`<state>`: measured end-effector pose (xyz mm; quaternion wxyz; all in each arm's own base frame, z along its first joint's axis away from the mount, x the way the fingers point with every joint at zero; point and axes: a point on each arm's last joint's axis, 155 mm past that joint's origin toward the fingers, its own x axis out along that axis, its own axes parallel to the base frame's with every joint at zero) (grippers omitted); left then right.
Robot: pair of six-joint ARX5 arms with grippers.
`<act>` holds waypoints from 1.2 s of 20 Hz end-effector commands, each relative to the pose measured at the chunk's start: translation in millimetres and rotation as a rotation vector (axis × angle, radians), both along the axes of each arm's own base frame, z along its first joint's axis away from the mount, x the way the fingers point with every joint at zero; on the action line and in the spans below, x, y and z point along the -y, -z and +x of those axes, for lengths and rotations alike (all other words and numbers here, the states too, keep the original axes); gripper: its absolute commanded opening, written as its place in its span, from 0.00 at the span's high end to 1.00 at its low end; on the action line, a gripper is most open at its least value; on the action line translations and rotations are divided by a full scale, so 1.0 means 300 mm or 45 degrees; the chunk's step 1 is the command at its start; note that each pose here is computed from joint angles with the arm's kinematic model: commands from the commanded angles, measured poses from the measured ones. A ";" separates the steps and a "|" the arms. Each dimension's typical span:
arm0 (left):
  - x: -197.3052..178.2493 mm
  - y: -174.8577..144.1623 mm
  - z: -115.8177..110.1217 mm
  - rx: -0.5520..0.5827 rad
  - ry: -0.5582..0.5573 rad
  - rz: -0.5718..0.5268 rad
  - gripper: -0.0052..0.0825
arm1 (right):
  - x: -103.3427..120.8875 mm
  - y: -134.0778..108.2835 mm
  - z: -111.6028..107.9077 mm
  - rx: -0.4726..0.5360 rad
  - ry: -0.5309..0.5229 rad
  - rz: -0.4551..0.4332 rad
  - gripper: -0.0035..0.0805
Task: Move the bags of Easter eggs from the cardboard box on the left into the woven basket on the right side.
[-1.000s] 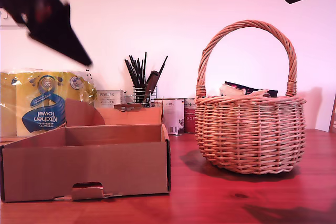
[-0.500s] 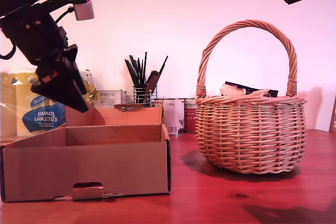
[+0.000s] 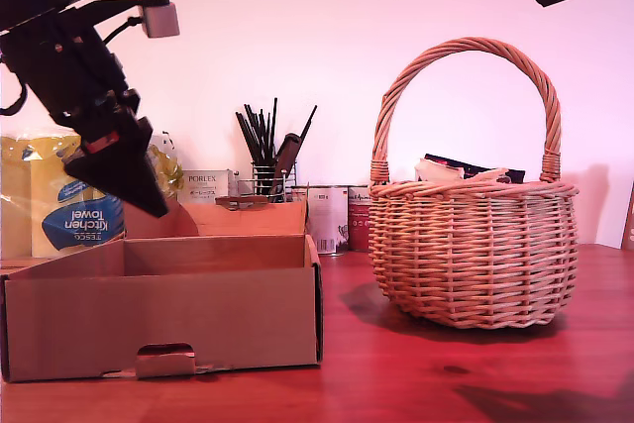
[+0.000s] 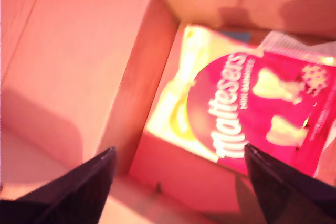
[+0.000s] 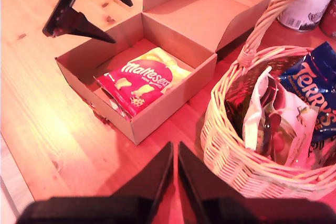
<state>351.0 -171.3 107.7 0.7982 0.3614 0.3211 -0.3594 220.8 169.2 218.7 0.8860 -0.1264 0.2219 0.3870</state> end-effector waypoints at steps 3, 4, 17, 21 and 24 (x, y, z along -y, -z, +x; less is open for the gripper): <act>0.001 0.068 -0.023 -0.186 -0.237 -0.137 0.11 | -0.001 0.022 -0.002 -0.012 -0.006 -0.004 0.97; 0.008 0.079 -0.035 -0.239 -0.278 -0.179 0.11 | -0.001 0.021 -0.002 -0.011 -0.006 -0.004 0.97; 0.063 0.117 -0.056 -0.733 -0.908 -0.515 0.11 | -0.006 0.007 0.004 0.011 -0.009 0.008 0.97; 0.046 0.149 -0.018 -0.750 -1.061 -0.473 0.11 | -0.007 0.006 0.005 0.013 -0.009 0.009 0.97; 0.061 0.178 -0.004 -0.785 -1.113 -0.429 0.11 | -0.008 0.002 0.007 0.019 -0.009 0.012 0.97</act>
